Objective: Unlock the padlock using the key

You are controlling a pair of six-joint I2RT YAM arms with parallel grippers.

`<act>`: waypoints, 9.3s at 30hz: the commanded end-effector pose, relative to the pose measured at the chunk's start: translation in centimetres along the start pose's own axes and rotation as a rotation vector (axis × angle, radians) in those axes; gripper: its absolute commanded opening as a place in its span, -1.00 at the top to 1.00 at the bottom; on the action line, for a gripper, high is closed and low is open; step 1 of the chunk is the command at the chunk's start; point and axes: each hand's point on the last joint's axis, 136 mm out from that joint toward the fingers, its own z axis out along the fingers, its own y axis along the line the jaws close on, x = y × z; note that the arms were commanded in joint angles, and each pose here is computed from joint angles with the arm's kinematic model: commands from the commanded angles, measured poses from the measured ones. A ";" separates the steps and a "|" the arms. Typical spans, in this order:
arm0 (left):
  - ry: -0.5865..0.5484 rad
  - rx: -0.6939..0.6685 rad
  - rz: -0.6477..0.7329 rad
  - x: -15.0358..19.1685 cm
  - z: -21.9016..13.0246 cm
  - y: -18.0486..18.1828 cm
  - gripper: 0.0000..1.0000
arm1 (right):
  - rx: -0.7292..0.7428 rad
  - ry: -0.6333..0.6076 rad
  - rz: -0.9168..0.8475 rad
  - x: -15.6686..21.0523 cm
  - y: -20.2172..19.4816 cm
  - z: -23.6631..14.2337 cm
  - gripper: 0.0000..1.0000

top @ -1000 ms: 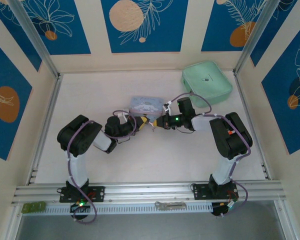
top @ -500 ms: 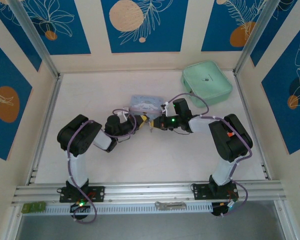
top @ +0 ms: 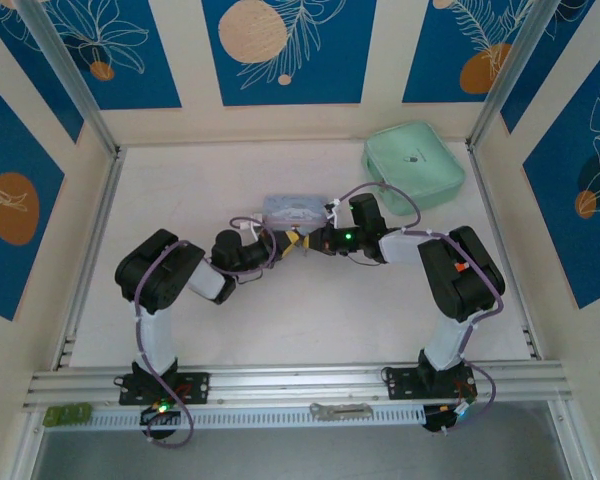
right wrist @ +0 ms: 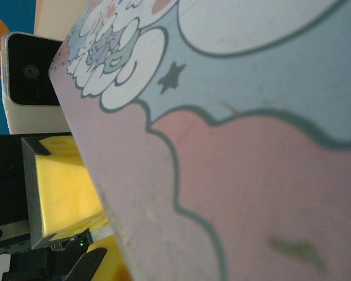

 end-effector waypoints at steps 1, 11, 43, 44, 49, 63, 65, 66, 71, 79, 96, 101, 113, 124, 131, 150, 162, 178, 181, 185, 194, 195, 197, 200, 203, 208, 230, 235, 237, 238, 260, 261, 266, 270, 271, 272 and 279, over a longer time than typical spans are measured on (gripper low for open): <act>0.100 0.026 0.050 2.8 -0.3 0.2 1.00 | -0.006 -0.114 -0.117 -3.1 1.5 -1.5 1.00; -0.232 -0.141 0.116 -3.9 -0.7 3.2 1.00 | -0.001 -0.043 -0.112 0.2 0.1 -2.8 1.00; -0.081 -0.343 0.192 4.0 -7.1 4.0 0.15 | -0.081 0.149 -0.292 5.7 5.0 -4.9 1.00; -0.067 -0.356 0.235 3.8 -7.1 3.0 0.12 | -0.089 0.158 -0.299 5.9 5.4 -4.8 1.00; -0.055 -0.334 0.455 1.9 -6.7 -4.0 -0.19 | -0.133 0.191 -0.334 6.7 7.1 -4.5 1.00; 0.171 -0.007 0.427 4.7 -2.2 -10.6 0.01 | -0.270 0.151 -0.399 6.2 11.5 -6.9 1.00; 0.184 0.035 0.424 5.1 -2.1 -11.2 0.01 | -0.281 0.139 -0.401 5.9 11.7 -7.1 1.00; 0.192 0.056 0.424 5.3 -2.1 -11.5 0.01 | -0.280 0.135 -0.401 5.7 11.7 -7.1 1.00; 0.190 0.105 0.401 5.4 -2.0 -12.0 0.01 | -0.281 0.133 -0.403 5.2 11.7 -7.0 1.00; 0.205 0.146 0.371 5.7 -1.7 -12.0 0.54 | -0.289 0.118 -0.391 4.5 11.4 -6.9 1.00; -0.031 -0.009 0.317 3.1 -2.1 -9.3 1.00 | -0.232 -0.067 -0.290 2.9 10.0 -7.7 0.27; -0.073 0.029 0.286 3.5 -1.2 -9.8 1.00 | -0.248 -0.154 -0.276 2.7 10.5 -7.3 0.18; -0.111 0.124 0.207 3.3 -1.0 -10.6 1.00 | -0.263 -0.166 -0.259 3.2 9.7 -6.6 0.22; -0.143 0.145 0.186 2.9 -1.1 -11.2 1.00 | -0.269 -0.161 -0.251 3.3 9.5 -6.6 0.33; -0.153 0.168 0.169 3.0 -1.0 -11.7 1.00 | -0.277 -0.165 -0.242 3.0 9.4 -6.3 0.35; -0.183 0.213 0.114 3.4 -1.2 -11.5 1.00 | -0.300 -0.201 -0.242 2.1 9.1 -6.8 1.00; -0.167 -0.250 0.318 1.4 -5.8 -3.2 -0.45 | -0.145 -0.091 -0.245 3.9 6.0 -7.3 1.00; -0.012 -0.648 0.510 0.9 -5.1 5.4 -0.20 | -0.088 -0.074 -0.224 4.4 5.2 -7.1 1.00; -0.009 -0.643 0.508 0.3 -3.8 6.1 -0.17 | -0.078 -0.080 -0.223 4.5 5.1 -7.2 1.00; -0.018 -0.640 0.519 -0.4 -2.9 6.7 -0.09 | -0.075 -0.089 -0.229 4.5 5.4 -7.5 1.00; -0.023 -0.681 0.586 -1.6 -1.9 7.7 0.02 | -0.078 -0.095 -0.241 3.9 5.9 -7.6 1.00; -0.023 -0.685 0.591 -1.7 -1.8 7.8 0.03 | -0.079 -0.097 -0.242 3.8 5.9 -7.6 1.00; -0.035 -0.709 0.607 -2.1 -1.9 7.9 0.03 | -0.081 -0.099 -0.244 3.7 6.0 -7.6 1.00; -0.076 -0.748 0.641 -3.0 -2.5 7.9 0.03 | -0.078 -0.102 -0.245 3.6 6.0 -7.6 1.00; -0.106 -0.726 0.662 -3.4 -2.5 7.2 0.03 | -0.078 -0.103 -0.249 3.5 6.1 -7.6 1.00; -0.080 -0.677 0.667 -3.0 -1.5 6.8 0.06 | -0.081 -0.099 -0.243 3.4 6.0 -7.4 1.00; 0.007 -0.573 0.476 1.0 -0.5 8.0 0.92 | -0.058 -0.077 -0.196 4.2 4.3 -6.6 1.00; 0.006 -0.445 0.368 1.2 0.8 4.4 1.00 | -0.070 -0.041 -0.132 5.5 3.0 -5.9 1.00; -0.002 -0.395 0.320 1.2 1.1 2.9 1.00 | -0.078 -0.034 -0.113 5.8 2.7 -5.7 1.00; -0.010 -0.367 0.294 1.2 1.3 2.2 1.00 | -0.080 -0.026 -0.100 6.1 2.4 -5.5 1.00; -0.100 0.007 0.034 0.9 2.0 -3.2 1.00 | -0.218 0.047 0.035 6.1 2.0 -3.2 1.00; -0.101 0.012 0.036 1.0 1.9 -3.3 1.00 | -0.221 0.043 0.036 5.9 2.1 -3.2 1.00; -0.103 0.025 0.038 1.0 1.6 -3.5 1.00 | -0.226 0.030 0.039 5.2 2.1 -3.0 1.00; -0.100 0.034 0.035 1.2 1.5 -3.6 1.00 | -0.232 0.019 0.045 4.7 2.1 -2.8 1.00; -0.101 0.035 0.034 1.1 1.5 -3.6 1.00 | -0.232 0.016 0.046 4.6 2.1 -2.8 1.00; -0.100 0.036 0.034 1.2 1.5 -3.6 1.00 | -0.234 0.014 0.047 4.5 2.1 -2.7 1.00; -0.101 0.030 0.035 1.4 1.4 -3.3 1.00 | -0.259 0.012 0.030 4.4 2.9 -2.8 1.00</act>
